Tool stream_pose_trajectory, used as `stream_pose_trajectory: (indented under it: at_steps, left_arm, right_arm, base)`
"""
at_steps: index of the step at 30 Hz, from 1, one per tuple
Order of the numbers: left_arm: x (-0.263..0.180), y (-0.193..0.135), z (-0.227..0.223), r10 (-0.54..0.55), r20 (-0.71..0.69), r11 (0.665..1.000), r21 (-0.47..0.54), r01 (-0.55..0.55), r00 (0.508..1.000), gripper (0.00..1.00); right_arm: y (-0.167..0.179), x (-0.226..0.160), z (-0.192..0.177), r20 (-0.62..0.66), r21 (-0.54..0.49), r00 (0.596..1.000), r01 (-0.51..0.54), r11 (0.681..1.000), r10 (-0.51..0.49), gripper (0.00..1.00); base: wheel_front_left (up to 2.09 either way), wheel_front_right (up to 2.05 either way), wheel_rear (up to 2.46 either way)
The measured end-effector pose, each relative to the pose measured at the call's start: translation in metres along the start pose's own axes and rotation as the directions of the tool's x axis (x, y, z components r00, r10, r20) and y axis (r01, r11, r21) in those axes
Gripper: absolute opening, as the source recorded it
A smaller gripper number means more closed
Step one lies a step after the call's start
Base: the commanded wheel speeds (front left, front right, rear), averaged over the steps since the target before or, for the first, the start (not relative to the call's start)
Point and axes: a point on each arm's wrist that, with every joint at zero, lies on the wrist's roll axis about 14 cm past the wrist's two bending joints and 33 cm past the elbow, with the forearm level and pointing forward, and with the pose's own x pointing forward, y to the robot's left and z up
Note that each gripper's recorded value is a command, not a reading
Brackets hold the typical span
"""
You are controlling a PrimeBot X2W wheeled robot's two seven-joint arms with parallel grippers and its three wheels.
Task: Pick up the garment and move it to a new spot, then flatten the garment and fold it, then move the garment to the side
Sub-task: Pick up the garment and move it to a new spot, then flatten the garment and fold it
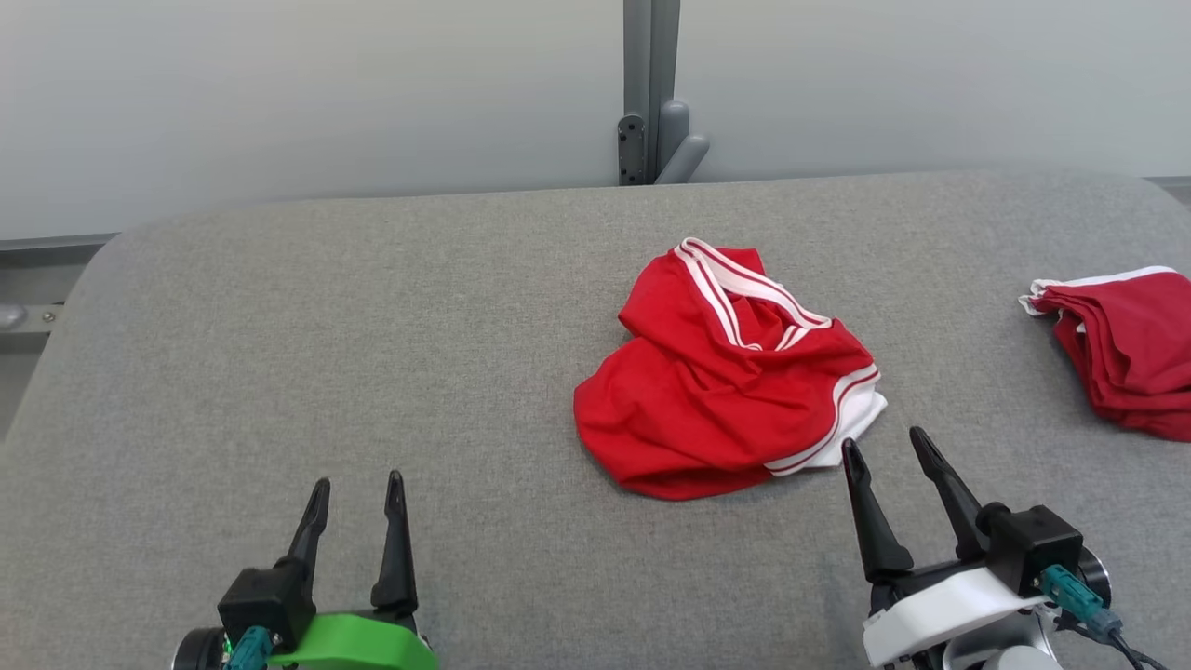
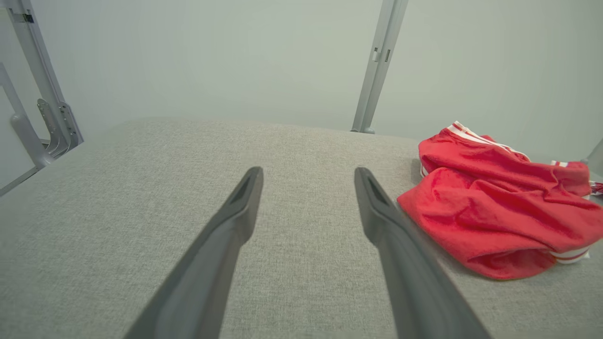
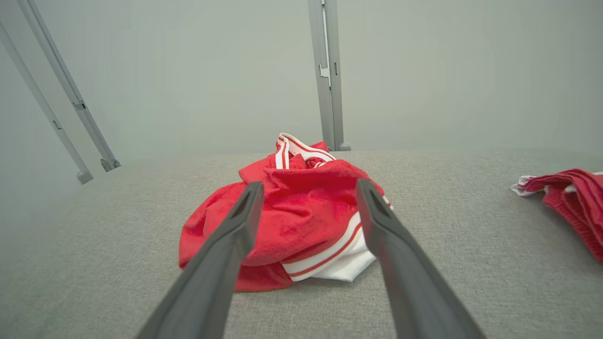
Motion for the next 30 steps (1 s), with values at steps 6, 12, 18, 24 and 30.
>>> stream_pose_trajectory:
  at_steps: [6,12,18,24,30]
  left_arm:
    - [-0.021,0.001,-0.008,0.002,-0.014,0.999,0.046,-0.002,1.0,1.0]
    - [-0.037,0.004,-0.022,0.018,-0.054,0.996,0.085,-0.013,0.998,1.0]
    - [-0.04,0.008,-0.021,0.034,-0.047,0.995,0.093,-0.03,0.998,1.0]
    - [-0.04,0.009,-0.021,0.033,-0.046,0.995,0.1,-0.028,0.998,1.0]
    - [-0.041,0.009,-0.024,0.033,-0.057,0.995,0.1,-0.027,0.998,1.0]
  right_arm:
    - [-0.003,-0.01,-0.004,-0.015,0.001,1.0,0.02,1.0,-0.02,1.0]
    - [-0.002,-0.018,-0.007,-0.022,-0.001,0.999,0.024,1.0,-0.024,1.0]
    - [-0.001,-0.022,-0.007,-0.023,-0.003,0.999,0.027,1.0,-0.027,1.0]
    - [-0.001,-0.022,-0.006,-0.02,-0.004,0.999,0.028,1.0,-0.028,1.0]
    - [-0.002,-0.022,-0.007,-0.022,-0.004,0.999,0.029,1.0,-0.03,1.0]
  base:
    - [0.0,0.0,0.0]
    - [0.0,0.0,0.0]
    - [0.0,0.0,0.0]
    - [0.0,0.0,0.0]
    - [0.0,0.0,0.0]
